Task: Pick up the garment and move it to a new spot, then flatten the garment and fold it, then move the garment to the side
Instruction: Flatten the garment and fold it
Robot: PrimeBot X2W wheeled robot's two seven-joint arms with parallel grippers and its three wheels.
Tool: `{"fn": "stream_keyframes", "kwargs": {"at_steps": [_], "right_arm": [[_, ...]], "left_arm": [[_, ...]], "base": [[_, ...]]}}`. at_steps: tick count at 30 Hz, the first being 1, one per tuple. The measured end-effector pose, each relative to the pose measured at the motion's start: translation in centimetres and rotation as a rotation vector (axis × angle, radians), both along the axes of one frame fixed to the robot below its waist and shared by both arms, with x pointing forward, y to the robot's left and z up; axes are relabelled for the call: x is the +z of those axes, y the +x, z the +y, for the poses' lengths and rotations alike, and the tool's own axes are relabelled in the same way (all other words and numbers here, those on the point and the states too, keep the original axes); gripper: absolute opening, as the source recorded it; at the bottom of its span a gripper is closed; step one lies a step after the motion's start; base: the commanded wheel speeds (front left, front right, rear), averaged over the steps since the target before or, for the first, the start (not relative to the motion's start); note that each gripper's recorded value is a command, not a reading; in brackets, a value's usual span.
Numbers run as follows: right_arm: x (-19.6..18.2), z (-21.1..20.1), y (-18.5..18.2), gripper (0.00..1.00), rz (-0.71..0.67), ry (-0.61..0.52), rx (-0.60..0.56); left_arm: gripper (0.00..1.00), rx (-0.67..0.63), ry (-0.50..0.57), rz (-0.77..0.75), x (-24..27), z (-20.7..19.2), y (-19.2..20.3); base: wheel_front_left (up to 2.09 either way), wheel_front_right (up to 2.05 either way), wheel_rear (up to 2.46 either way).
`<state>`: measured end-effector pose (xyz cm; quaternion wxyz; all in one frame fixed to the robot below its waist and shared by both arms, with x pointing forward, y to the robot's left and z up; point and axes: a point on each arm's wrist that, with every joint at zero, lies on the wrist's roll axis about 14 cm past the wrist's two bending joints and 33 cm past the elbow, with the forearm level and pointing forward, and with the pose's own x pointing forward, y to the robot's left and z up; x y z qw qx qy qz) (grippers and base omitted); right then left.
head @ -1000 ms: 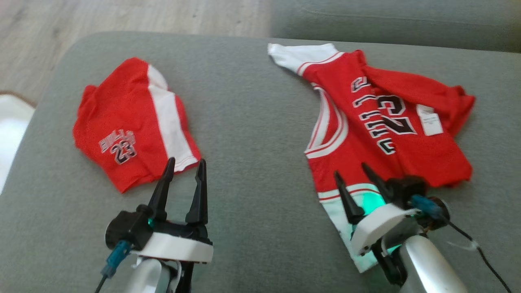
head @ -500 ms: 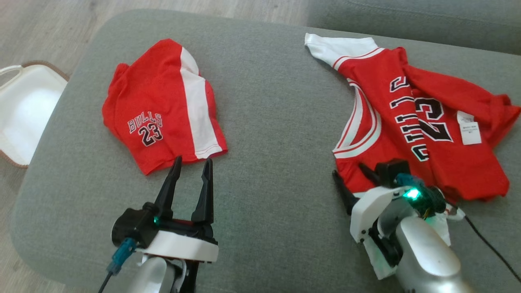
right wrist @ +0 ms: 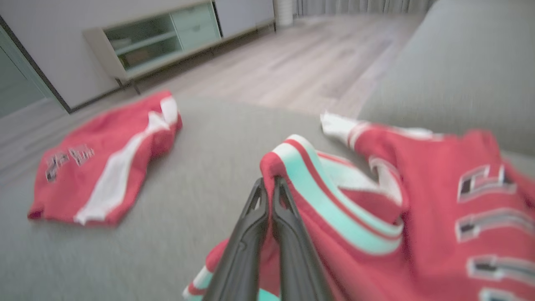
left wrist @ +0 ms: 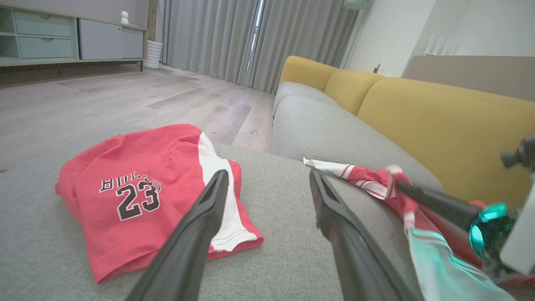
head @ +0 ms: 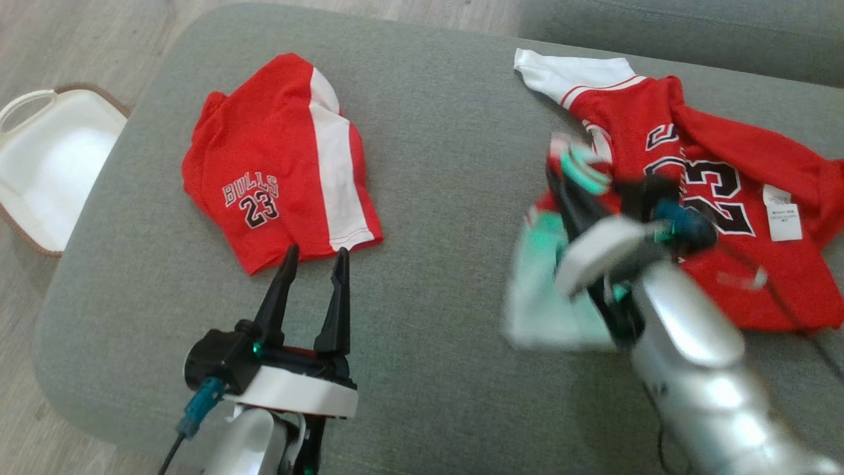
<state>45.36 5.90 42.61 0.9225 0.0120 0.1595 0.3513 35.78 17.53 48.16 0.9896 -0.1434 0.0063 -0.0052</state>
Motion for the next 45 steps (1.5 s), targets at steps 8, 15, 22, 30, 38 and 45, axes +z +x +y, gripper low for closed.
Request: {"fn": "stream_keyframes", "kwargs": {"at_steps": [8,15,22,30,38,45], "right_arm": [[10.4,6.1,3.5,0.00,-0.210,0.204,0.102],[6.4,6.8,1.7,1.00,-0.120,0.071,0.172],[6.5,1.6,3.4,1.00,-0.132,0.135,-0.002],[5.4,-8.4,3.7,1.00,-0.166,0.128,-0.286],[3.0,-17.4,-1.6,1.00,-0.154,0.152,-0.531],[2.7,-19.3,-2.9,1.00,-0.151,0.162,-0.591]], "left_arm": [[1.00,0.019,-0.002,-0.003,0.2,0.5,-0.8],[1.00,0.039,0.000,-0.007,0.4,1.0,-1.0],[1.00,-0.023,-0.008,-0.024,0.7,-0.9,0.1],[1.00,-0.102,-0.015,-0.062,1.8,-3.4,1.5],[1.00,-0.175,-0.025,-0.059,1.5,-5.8,1.8],[1.00,-0.219,-0.032,-0.050,1.1,-7.3,2.3]], "base": [[0.00,0.00,0.00],[0.00,0.00,0.00],[0.00,0.00,0.00],[0.00,0.00,0.00],[0.00,0.00,0.00],[0.00,0.00,0.00]]}}
